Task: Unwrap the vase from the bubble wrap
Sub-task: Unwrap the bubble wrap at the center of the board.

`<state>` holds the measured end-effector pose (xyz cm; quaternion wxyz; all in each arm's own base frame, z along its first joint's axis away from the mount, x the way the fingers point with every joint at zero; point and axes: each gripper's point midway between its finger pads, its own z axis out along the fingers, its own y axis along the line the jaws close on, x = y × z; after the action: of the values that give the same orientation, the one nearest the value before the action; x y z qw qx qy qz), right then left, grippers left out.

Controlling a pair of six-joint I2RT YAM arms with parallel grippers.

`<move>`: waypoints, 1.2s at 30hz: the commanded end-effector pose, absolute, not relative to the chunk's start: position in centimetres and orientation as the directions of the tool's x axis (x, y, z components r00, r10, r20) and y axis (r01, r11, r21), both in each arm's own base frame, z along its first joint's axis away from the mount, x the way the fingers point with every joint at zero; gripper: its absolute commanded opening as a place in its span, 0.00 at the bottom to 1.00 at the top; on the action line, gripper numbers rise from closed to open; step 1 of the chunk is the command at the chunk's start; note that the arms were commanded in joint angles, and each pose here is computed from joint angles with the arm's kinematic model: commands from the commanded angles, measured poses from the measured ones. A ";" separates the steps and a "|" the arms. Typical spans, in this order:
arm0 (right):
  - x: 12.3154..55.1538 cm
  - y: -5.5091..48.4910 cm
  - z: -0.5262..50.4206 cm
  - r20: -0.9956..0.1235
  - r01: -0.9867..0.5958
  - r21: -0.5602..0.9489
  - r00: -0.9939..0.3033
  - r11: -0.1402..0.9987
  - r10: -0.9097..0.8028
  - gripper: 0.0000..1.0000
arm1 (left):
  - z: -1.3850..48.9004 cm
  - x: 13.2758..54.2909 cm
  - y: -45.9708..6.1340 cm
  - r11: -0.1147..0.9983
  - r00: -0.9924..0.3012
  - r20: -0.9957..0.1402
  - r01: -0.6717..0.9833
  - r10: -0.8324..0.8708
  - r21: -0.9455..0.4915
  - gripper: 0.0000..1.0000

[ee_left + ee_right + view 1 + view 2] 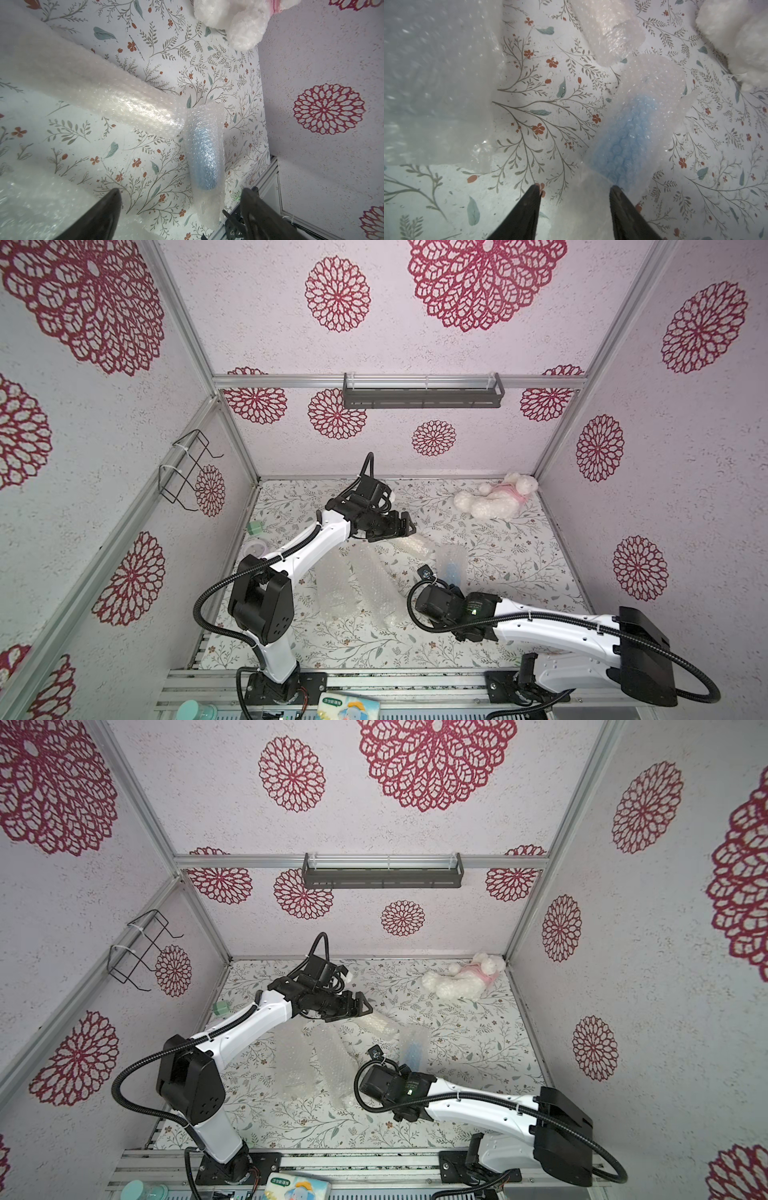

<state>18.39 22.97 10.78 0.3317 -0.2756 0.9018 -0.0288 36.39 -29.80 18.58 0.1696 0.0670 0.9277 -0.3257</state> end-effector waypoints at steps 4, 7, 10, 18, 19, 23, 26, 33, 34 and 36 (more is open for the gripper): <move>18.5 23.1 10.8 -0.566 -0.459 -0.307 -0.616 0.834 -0.548 0.55 | 19.8 36.8 -29.4 0.769 -0.922 -0.386 0.238 -0.012 -0.594 0.92; 18.7 22.9 10.7 -0.572 -0.437 -0.321 -0.617 0.840 -0.540 0.50 | 19.6 36.8 -29.5 0.768 -0.925 -0.379 0.233 -0.014 -0.597 0.92; 19.0 22.5 10.5 -0.572 -0.418 -0.341 -0.618 0.842 -0.539 0.47 | 19.5 36.8 -29.5 0.768 -0.927 -0.376 0.230 -0.015 -0.598 0.92; 19.0 23.0 9.8 -0.569 -0.426 -0.334 -0.620 0.841 -0.540 0.40 | 19.5 36.8 -29.5 0.767 -0.927 -0.374 0.226 -0.019 -0.601 0.92; 19.0 23.1 9.7 -0.566 -0.427 -0.336 -0.621 0.839 -0.542 0.38 | 19.5 36.8 -29.5 0.766 -0.927 -0.373 0.225 -0.021 -0.602 0.92; 19.2 22.9 9.9 -0.567 -0.415 -0.342 -0.624 0.843 -0.537 0.19 | 19.4 36.9 -29.5 0.767 -0.928 -0.373 0.224 -0.022 -0.602 0.92; 19.4 22.6 10.8 -0.596 -0.397 -0.312 -0.626 0.863 -0.503 0.01 | 19.4 36.8 -29.5 0.768 -0.928 -0.373 0.223 -0.023 -0.601 0.92; 20.5 20.2 13.4 -0.700 -0.293 -0.145 -0.645 0.945 -0.308 0.00 | 19.7 36.8 -29.5 0.766 -0.926 -0.377 0.226 -0.024 -0.603 0.92; 20.5 19.7 13.6 -0.711 -0.274 -0.123 -0.646 0.954 -0.278 0.00 | 19.7 36.8 -29.5 0.765 -0.926 -0.378 0.227 -0.023 -0.603 0.92; 20.6 18.8 14.1 -0.732 -0.237 -0.076 -0.647 0.968 -0.216 0.00 | 19.6 36.8 -29.5 0.766 -0.926 -0.376 0.225 -0.023 -0.602 0.92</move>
<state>20.39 19.93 13.31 0.3862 -0.1716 0.9063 -0.0065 36.68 -29.64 18.58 0.1698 0.0546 0.9275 -0.3285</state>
